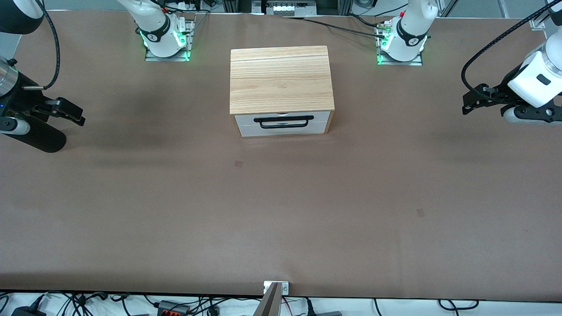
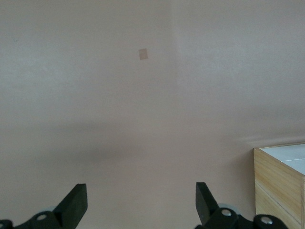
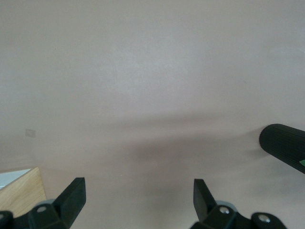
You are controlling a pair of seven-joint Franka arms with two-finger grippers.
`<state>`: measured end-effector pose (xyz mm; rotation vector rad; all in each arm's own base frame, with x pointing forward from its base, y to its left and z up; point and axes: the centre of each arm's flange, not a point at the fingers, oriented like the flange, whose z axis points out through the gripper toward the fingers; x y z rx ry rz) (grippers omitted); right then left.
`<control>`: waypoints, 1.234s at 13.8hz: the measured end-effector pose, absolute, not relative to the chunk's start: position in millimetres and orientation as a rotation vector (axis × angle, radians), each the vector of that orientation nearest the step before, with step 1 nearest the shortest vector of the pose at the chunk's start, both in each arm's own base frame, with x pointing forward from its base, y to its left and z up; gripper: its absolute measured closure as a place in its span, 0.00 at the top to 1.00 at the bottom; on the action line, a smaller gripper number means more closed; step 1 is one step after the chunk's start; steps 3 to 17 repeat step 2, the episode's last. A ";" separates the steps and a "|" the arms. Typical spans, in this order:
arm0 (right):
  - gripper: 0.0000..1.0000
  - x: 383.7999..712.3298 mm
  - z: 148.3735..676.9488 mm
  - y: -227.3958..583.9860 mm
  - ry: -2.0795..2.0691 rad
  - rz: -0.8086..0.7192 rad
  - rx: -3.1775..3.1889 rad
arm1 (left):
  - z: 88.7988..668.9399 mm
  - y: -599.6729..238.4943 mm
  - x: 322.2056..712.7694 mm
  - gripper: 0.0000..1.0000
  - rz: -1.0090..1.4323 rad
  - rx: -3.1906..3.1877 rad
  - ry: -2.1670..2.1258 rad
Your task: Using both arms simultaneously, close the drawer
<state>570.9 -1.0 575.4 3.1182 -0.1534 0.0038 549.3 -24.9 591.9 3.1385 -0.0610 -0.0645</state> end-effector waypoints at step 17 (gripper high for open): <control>1.00 570.9 575.1 -1.0 -0.153 0.003 3.118 | 592.2 -25.4 549.3 1.00 -0.064 3.138 -0.062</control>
